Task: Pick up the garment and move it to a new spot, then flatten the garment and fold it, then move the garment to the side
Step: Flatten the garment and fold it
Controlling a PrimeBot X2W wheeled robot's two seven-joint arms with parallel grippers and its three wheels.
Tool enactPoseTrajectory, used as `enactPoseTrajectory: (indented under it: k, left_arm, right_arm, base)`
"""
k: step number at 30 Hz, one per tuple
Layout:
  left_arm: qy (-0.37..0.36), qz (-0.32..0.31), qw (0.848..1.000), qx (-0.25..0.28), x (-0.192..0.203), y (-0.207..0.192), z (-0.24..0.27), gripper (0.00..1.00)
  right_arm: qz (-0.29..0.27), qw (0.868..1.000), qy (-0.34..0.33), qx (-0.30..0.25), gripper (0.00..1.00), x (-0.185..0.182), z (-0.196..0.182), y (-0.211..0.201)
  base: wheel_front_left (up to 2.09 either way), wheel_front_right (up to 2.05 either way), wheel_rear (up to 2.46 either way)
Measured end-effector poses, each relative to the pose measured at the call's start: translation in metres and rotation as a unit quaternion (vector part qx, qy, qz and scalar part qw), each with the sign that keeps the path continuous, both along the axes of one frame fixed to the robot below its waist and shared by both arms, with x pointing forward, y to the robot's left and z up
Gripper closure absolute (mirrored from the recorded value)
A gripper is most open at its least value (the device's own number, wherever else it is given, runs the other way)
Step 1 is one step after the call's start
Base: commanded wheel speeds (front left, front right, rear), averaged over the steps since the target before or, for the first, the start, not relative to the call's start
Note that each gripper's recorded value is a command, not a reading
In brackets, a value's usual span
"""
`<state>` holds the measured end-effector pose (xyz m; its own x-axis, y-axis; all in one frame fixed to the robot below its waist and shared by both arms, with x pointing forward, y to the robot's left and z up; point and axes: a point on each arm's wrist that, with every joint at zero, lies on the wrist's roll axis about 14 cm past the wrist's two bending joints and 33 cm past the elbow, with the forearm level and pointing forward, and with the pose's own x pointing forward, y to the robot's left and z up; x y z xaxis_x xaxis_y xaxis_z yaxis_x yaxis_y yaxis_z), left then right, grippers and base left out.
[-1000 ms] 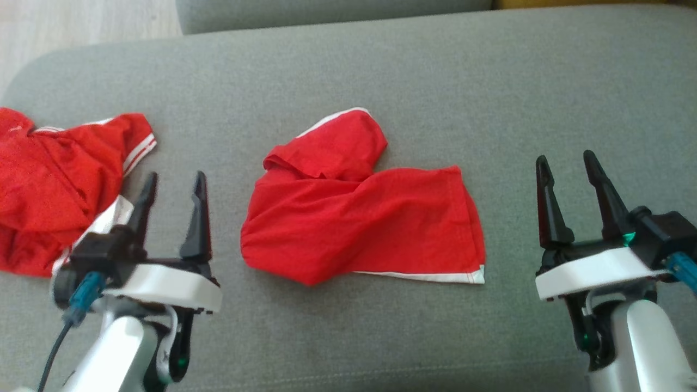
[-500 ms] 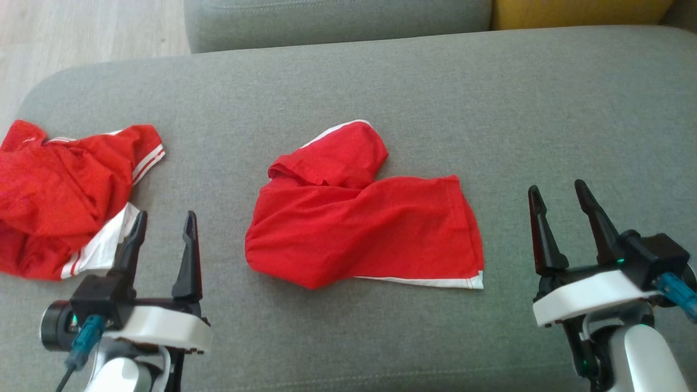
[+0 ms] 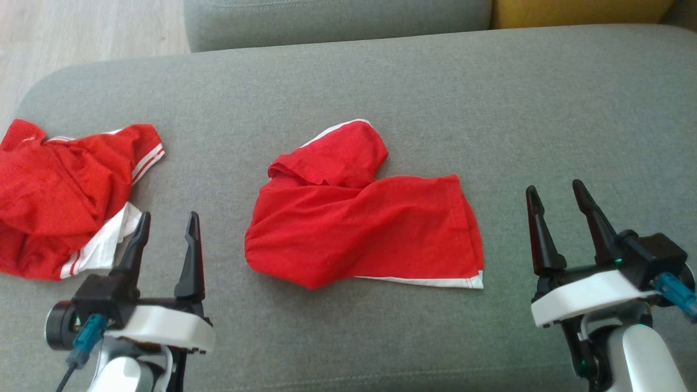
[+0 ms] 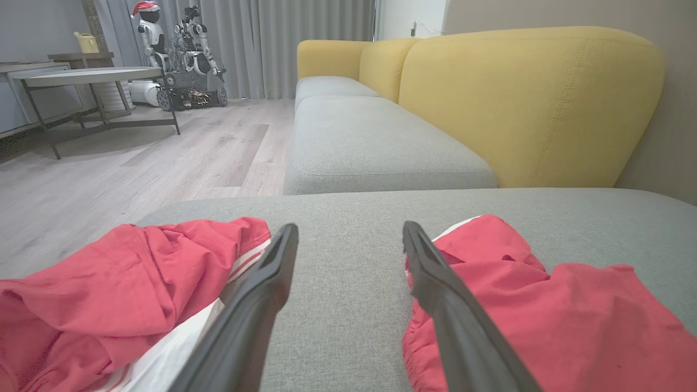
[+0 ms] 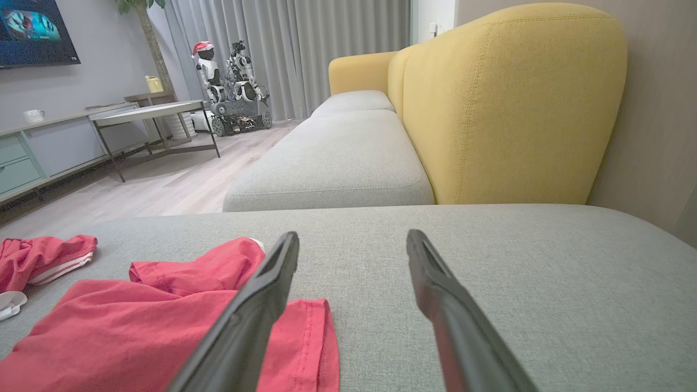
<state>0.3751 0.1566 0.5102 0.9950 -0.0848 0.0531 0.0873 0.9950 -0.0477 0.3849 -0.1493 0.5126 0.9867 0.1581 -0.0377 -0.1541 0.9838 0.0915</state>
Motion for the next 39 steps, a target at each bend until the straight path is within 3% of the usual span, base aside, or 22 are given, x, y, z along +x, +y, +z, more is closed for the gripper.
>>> enactPoseTrajectory:
  k: [6, 11, 14, 21, 27, 28, 29, 34, 39]
  left_arm:
    - [0.002, -0.004, 1.000, -0.002, 0.001, -0.003, -0.002, 0.00]
    - [0.008, -0.006, 1.000, 0.000, 0.003, -0.004, -0.007, 0.00]
    - [0.007, -0.006, 1.000, -0.003, 0.008, -0.004, -0.007, 0.00]
    - [0.009, -0.004, 1.000, -0.011, 0.018, -0.005, -0.010, 0.00]
    - [0.022, 0.000, 1.000, -0.014, 0.022, -0.004, -0.021, 0.00]
    - [0.022, -0.001, 1.000, -0.014, 0.023, -0.003, -0.021, 0.00]
    - [0.020, 0.004, 1.000, -0.014, 0.025, -0.001, -0.020, 0.00]
    - [0.019, 0.004, 1.000, -0.017, 0.027, -0.001, -0.021, 0.00]
    - [0.015, 0.005, 1.000, -0.017, 0.031, 0.000, -0.020, 0.00]
  right_arm:
    - [0.020, 1.000, 0.008, -0.002, 0.00, 0.000, -0.004, 0.013]
    - [0.105, 0.993, 0.048, -0.024, 0.00, -0.006, -0.024, 0.061]
    - [0.160, 0.982, 0.093, -0.047, 0.00, -0.014, -0.050, 0.086]
    - [0.263, 0.941, 0.187, -0.103, 0.00, -0.039, -0.113, 0.122]
    - [0.295, 0.915, 0.224, -0.161, 0.00, -0.031, -0.143, 0.120]
    - [0.297, 0.911, 0.230, -0.168, 0.42, -0.031, -0.148, 0.119]
    - [0.302, 0.908, 0.234, -0.171, 1.00, -0.029, -0.150, 0.120]
    - [0.307, 0.909, 0.234, -0.158, 1.00, -0.026, -0.148, 0.125]
    - [0.307, 0.920, 0.204, -0.133, 1.00, -0.019, -0.125, 0.130]
  base:
    - [0.00, 0.00, 0.00]
    - [0.00, 0.00, 0.00]
    - [0.00, 0.00, 0.00]
    - [0.00, 0.00, 0.00]
    - [0.00, 0.00, 0.00]
    - [0.00, 0.00, 0.00]
    - [0.00, 0.00, 0.00]
    - [0.00, 0.00, 0.00]
    - [0.00, 0.00, 0.00]
